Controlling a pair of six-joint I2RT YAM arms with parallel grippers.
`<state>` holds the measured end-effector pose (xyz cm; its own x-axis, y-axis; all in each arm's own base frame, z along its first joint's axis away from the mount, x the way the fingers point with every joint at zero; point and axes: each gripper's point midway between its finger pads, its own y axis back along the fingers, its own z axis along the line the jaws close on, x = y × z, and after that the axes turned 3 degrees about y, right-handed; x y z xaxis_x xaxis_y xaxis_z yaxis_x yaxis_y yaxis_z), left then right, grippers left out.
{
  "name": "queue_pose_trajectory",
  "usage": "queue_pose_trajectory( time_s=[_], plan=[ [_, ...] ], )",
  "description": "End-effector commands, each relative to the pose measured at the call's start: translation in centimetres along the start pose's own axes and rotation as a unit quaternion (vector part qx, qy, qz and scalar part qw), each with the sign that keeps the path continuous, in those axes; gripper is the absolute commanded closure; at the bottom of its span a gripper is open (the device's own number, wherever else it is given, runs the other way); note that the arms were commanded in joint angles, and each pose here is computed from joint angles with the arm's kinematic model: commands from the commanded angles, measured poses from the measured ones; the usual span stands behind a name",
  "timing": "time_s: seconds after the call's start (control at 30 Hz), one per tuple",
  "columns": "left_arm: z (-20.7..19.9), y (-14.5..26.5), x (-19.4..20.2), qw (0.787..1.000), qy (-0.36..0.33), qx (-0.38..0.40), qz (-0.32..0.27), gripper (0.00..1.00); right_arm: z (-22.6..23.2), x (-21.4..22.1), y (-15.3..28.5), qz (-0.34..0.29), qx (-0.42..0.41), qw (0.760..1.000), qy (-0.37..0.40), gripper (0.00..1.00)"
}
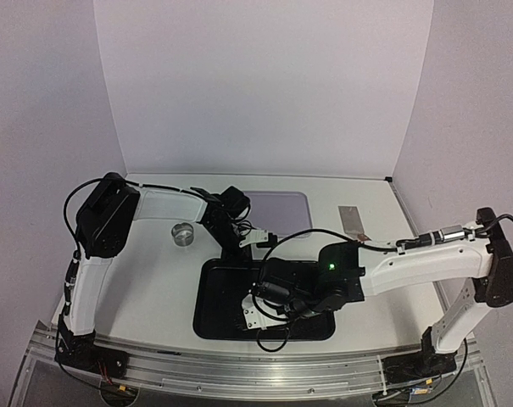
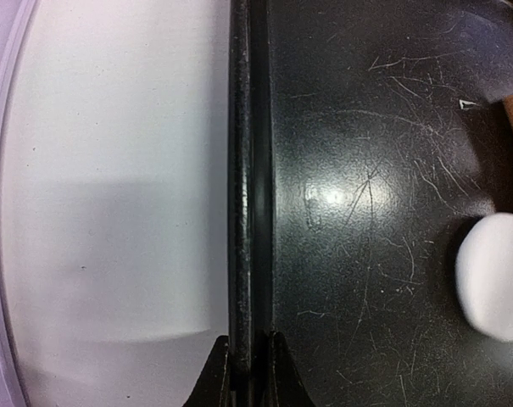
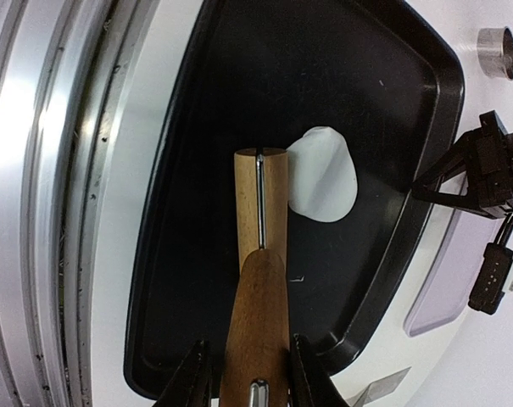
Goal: Roll out the dumpling wrappers from the dough
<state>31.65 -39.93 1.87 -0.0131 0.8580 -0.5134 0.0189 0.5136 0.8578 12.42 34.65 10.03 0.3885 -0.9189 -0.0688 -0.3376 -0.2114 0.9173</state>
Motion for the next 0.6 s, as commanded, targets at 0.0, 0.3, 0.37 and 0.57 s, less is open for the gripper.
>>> queue_pose_trajectory(
  time_s=[0.0,0.3,0.37,0.57],
  plan=[
    [4.9,1.5,-0.7,0.993,-0.044,-0.112,0.019,1.00,-2.3,-0.8,-1.8,-0.007,0.016,1.000,-0.025,1.00],
    [4.8,1.6,-0.6,0.992,-0.046,-0.114,0.020,1.00,-1.1,-1.7,1.3,-0.044,0.008,0.998,0.032,1.00],
    [4.8,1.5,-0.5,0.992,-0.047,-0.113,0.021,1.00,-1.4,-2.3,3.2,-0.067,0.015,0.997,0.033,1.00],
    [4.9,1.2,-0.7,0.993,-0.047,-0.110,0.017,1.00,-5.1,-5.0,5.1,-0.086,0.066,0.991,0.078,1.00]
  ],
)
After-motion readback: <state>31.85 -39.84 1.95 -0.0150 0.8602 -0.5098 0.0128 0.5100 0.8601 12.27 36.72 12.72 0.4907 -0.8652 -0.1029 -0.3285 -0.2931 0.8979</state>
